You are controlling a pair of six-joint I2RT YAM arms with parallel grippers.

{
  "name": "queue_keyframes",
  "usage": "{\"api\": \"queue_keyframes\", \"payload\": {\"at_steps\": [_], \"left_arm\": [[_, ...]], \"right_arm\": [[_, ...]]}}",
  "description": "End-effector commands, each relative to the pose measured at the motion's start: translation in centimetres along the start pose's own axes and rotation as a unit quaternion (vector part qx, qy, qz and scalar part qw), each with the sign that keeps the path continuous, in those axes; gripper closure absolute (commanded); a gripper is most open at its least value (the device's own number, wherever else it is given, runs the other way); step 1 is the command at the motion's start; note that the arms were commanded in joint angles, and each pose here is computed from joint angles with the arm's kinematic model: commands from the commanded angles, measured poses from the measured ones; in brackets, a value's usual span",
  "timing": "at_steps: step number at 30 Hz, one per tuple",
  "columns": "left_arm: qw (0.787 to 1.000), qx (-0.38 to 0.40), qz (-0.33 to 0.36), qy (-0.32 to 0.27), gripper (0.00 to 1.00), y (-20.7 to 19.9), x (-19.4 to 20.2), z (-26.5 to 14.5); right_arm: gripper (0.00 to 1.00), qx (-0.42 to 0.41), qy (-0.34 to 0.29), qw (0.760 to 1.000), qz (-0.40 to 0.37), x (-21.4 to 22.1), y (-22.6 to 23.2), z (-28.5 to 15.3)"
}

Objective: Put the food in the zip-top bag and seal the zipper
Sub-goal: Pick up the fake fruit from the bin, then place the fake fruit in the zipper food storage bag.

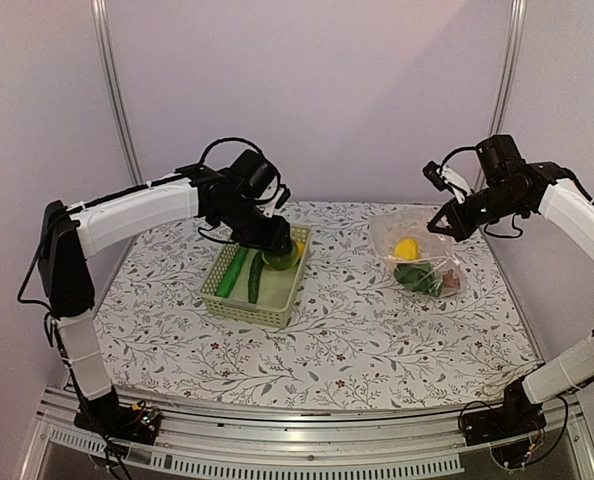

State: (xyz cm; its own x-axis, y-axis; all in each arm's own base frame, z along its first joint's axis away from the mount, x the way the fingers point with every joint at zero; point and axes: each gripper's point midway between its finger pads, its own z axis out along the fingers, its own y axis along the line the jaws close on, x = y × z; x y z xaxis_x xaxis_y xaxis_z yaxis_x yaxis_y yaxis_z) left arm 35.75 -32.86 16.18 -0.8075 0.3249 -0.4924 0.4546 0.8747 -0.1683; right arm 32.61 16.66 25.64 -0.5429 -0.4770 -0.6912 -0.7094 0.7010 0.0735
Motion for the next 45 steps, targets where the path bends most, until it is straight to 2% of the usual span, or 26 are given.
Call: {"api": "queue_keyframes", "payload": {"at_steps": [1, 6, 11, 15, 18, 21, 26, 34, 36, 39, 40, 43, 45], "left_arm": [[0.99, 0.079, 0.023, -0.118, 0.55, -4.7, -5.7, -5.7], [0.955, 0.129, 0.103, -0.247, 0.56, -11.1, -8.9, -10.7], [0.914, 0.198, 0.137, -0.326, 0.56, -16.3, -9.5, -13.3], [0.876, 0.26, 0.166, -0.369, 0.56, -20.2, -9.0, -15.1], [0.863, 0.283, 0.191, -0.373, 0.56, -22.4, -8.6, -14.8], [0.863, 0.285, 0.205, -0.362, 0.55, -23.4, -8.4, -13.3], [0.893, 0.23, 0.217, -0.319, 0.56, -23.2, -8.1, -8.5], [0.921, 0.158, 0.233, -0.267, 0.56, -21.9, -7.4, -2.3], [0.927, 0.132, 0.225, -0.27, 0.48, -21.5, -8.2, -1.3], [0.932, 0.12, 0.182, -0.291, 0.22, -21.7, -10.4, -1.5], [0.93, 0.124, 0.173, -0.301, 0.17, -22.0, -11.2, -2.1], [0.917, 0.138, 0.155, -0.341, 0.1, -22.8, -13.0, -5.0], [0.906, 0.149, 0.15, -0.366, 0.08, -22.8, -13.5, -7.1]], "right_arm": [[1.0, -0.022, -0.014, 1.0, -0.012, -0.6, 1.3, -0.8], [1.0, -0.046, -0.011, 0.999, -0.022, -0.8, 2.6, -0.6], [1.0, -0.069, -0.009, 0.997, -0.031, -1.1, 3.8, -0.5], [1.0, -0.083, -0.011, 0.996, -0.03, -1.6, 4.2, -0.4], [1.0, -0.094, -0.011, 0.995, -0.027, -1.9, 4.5, -0.4], [1.0, -0.104, -0.012, 0.994, -0.025, -2.1, 4.8, -0.3], [1.0, -0.108, -0.013, 0.994, -0.022, -2.3, 4.9, -0.4], [1.0, -0.108, -0.01, 0.994, -0.016, -2.5, 4.9, -0.8], [1.0, -0.109, -0.011, 0.994, -0.018, -2.5, 4.9, -0.8], [1.0, -0.112, -0.014, 0.993, -0.018, -2.7, 5.0, -0.8], [1.0, -0.112, -0.014, 0.993, -0.017, -2.9, 5.0, -0.8], [1.0, -0.105, -0.015, 0.994, -0.017, -3.2, 4.7, -0.9], [1.0, -0.099, -0.014, 0.995, -0.015, -3.3, 4.4, -0.7]]}}
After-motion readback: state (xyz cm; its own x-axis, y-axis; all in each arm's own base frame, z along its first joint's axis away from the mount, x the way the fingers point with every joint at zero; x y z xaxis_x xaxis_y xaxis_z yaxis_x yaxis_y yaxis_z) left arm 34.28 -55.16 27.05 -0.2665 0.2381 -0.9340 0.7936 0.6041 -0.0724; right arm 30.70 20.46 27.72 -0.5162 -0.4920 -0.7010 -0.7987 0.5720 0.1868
